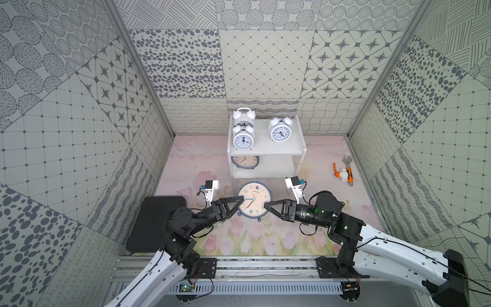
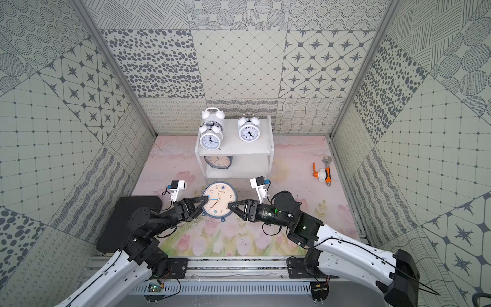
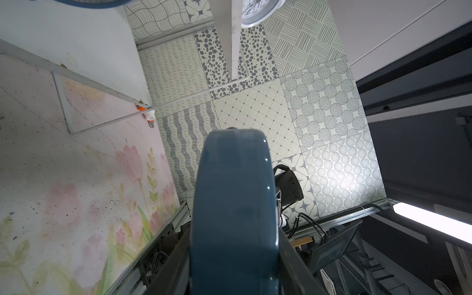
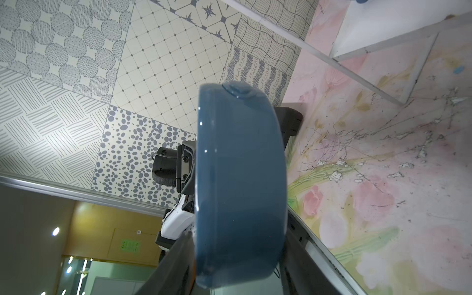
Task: Place the alarm clocks on the shelf by style
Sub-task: Pick up the alarm from the center of the board.
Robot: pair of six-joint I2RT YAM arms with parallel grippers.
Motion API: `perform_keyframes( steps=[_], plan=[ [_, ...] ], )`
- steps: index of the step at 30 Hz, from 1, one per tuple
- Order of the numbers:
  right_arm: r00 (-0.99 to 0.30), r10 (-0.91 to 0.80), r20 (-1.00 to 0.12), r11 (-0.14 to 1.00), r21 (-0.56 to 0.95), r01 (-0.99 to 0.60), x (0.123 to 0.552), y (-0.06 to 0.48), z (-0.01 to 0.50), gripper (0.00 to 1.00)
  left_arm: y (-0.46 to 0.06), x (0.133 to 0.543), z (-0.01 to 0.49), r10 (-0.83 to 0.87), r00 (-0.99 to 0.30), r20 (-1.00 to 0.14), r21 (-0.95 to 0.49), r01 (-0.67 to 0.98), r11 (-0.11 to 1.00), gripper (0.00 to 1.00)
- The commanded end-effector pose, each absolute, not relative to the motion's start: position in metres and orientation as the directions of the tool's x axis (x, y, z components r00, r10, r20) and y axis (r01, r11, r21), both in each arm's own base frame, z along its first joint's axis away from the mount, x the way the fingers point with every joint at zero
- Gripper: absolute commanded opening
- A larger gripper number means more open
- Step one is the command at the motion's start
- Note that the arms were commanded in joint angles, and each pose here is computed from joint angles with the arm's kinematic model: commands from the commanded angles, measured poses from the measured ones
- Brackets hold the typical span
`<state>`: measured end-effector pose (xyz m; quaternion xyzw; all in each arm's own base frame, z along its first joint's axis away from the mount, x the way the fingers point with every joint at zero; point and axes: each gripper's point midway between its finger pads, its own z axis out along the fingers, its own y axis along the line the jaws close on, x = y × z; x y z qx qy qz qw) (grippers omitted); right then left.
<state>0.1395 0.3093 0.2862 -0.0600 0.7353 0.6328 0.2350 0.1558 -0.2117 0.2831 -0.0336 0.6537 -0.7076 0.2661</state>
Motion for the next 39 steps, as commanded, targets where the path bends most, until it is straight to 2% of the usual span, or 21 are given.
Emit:
perform_keyframes(
  steps=[1,4,6,8,9,10,12,15,17,19,23,28,39],
  plan=[
    [-0.863,0.226,-0.452,0.170,0.891,-0.422,0.141,0.310,0.298,0.49,-0.210,0.147,0.317,-0.428,-0.823,-0.373,-0.890,0.448,-0.088,0.19],
    [-0.861,0.220,-0.459,0.177,0.887,-0.428,0.141,0.310,0.299,0.43,-0.211,0.146,0.317,-0.416,-0.829,-0.373,-0.890,0.446,-0.091,0.19],
    [-0.858,0.214,-0.467,0.167,0.883,-0.439,0.139,0.311,0.302,0.39,-0.212,0.145,0.315,-0.410,-0.832,-0.373,-0.892,0.443,-0.088,0.23],
    [-0.849,0.213,-0.484,0.170,0.874,-0.456,0.139,0.309,0.305,0.35,-0.212,0.146,0.309,-0.405,-0.835,-0.373,-0.897,0.436,-0.073,0.41],
    [-0.840,0.218,-0.497,0.177,0.866,-0.467,0.139,0.307,0.306,0.34,-0.213,0.146,0.306,-0.401,-0.836,-0.375,-0.900,0.432,-0.058,0.55],
    [-0.829,0.224,-0.513,0.195,0.857,-0.478,0.140,0.304,0.306,0.33,-0.213,0.148,0.301,-0.398,-0.836,-0.377,-0.905,0.424,-0.033,0.65],
    [-0.799,0.227,-0.557,0.246,0.826,-0.507,0.142,0.296,0.307,0.32,-0.212,0.152,0.293,-0.402,-0.828,-0.391,-0.911,0.410,0.043,0.71],
    [-0.721,0.220,-0.657,0.370,0.740,-0.562,0.148,0.277,0.306,0.30,-0.193,0.172,0.266,-0.472,-0.777,-0.417,-0.906,0.311,0.287,0.79],
    [-0.645,0.217,-0.732,0.467,0.658,-0.590,0.157,0.262,0.305,0.29,-0.172,0.184,0.253,-0.531,-0.728,-0.435,-0.879,0.215,0.426,0.79],
    [-0.547,0.213,-0.810,0.582,0.554,-0.595,0.170,0.241,0.302,0.28,-0.154,0.192,0.243,-0.571,-0.685,-0.453,-0.849,0.136,0.510,0.79],
    [-0.328,0.222,-0.918,0.734,0.378,-0.564,0.192,0.207,0.305,0.26,-0.142,0.195,0.224,-0.600,-0.670,-0.438,-0.830,0.045,0.556,0.72],
    [-0.130,0.208,-0.969,0.815,0.246,-0.525,0.211,0.196,0.312,0.26,-0.139,0.191,0.199,-0.611,-0.690,-0.388,-0.835,-0.016,0.550,0.67],
    [-0.009,0.123,-0.992,0.870,0.112,-0.480,0.248,0.232,0.306,0.25,-0.128,0.179,0.182,-0.625,-0.684,-0.376,-0.829,-0.053,0.556,0.66]
  ],
)
